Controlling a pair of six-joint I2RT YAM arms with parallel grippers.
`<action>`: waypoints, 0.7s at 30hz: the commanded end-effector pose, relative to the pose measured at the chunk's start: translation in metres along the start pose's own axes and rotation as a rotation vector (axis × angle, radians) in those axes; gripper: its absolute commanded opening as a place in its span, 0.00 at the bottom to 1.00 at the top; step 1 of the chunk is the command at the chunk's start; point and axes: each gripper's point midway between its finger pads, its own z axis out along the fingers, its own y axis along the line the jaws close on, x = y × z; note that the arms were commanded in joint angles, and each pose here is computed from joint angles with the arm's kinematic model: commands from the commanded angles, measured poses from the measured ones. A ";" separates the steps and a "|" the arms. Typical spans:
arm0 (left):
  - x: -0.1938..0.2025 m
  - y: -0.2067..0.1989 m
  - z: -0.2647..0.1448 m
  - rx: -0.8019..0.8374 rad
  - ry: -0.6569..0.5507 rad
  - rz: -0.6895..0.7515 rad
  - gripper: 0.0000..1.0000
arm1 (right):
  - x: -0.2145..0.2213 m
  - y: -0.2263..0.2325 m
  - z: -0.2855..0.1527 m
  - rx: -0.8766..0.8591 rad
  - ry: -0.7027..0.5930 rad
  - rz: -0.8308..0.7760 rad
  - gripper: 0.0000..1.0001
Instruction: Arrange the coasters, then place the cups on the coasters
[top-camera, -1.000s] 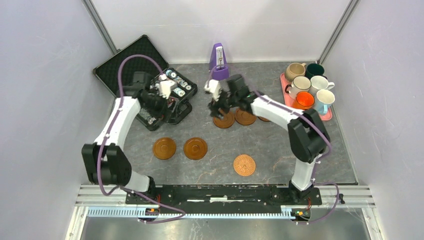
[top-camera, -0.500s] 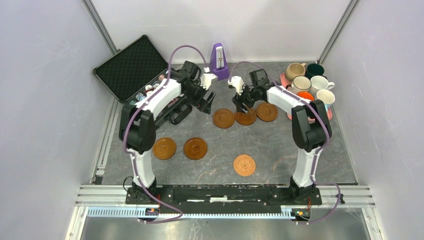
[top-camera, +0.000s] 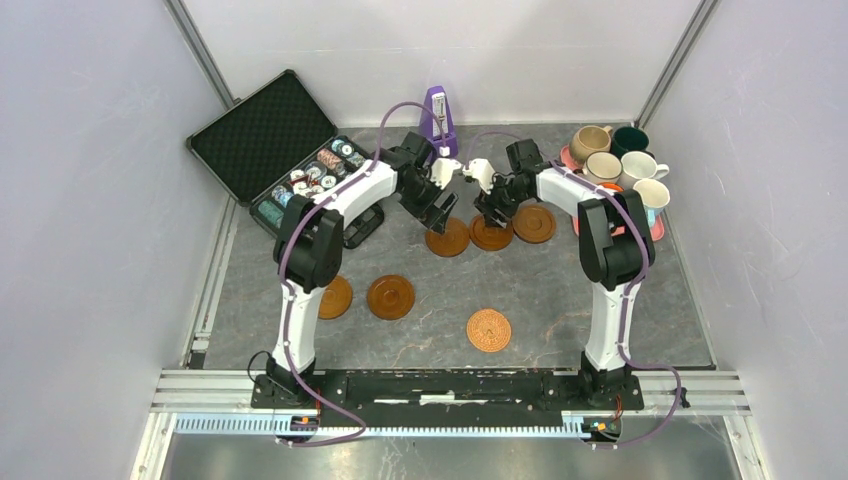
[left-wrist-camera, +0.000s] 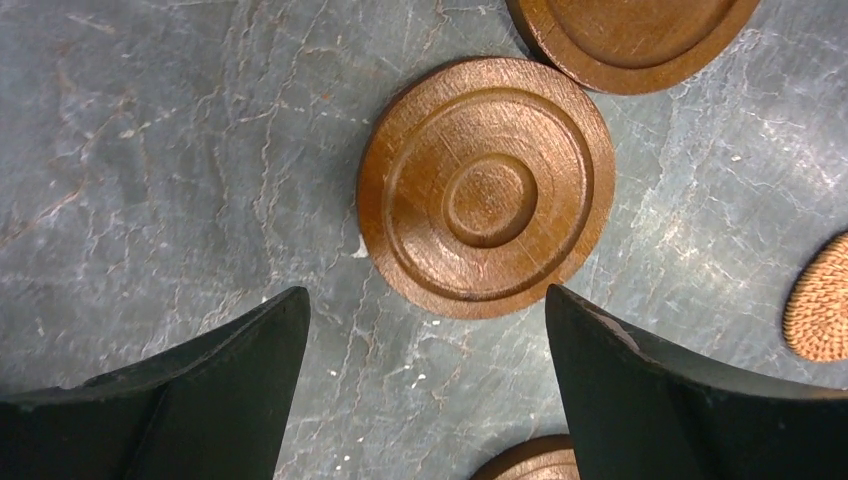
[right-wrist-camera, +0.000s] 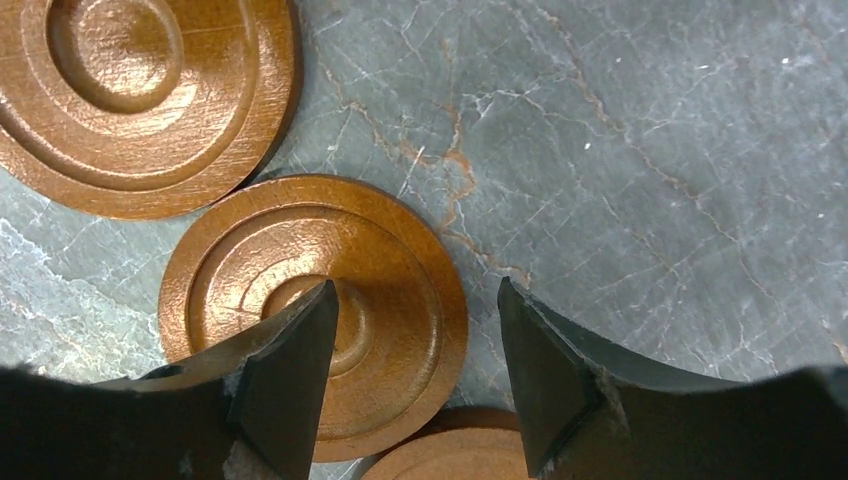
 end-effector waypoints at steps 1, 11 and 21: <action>-0.024 0.003 0.008 -0.049 -0.057 0.047 0.92 | 0.003 0.010 0.001 -0.036 0.002 -0.039 0.66; -0.012 0.002 0.036 -0.119 -0.052 0.134 0.80 | 0.031 0.044 -0.002 -0.059 0.013 0.003 0.57; 0.008 -0.004 0.035 -0.112 -0.044 0.169 0.62 | 0.051 0.067 -0.011 -0.034 0.016 0.047 0.52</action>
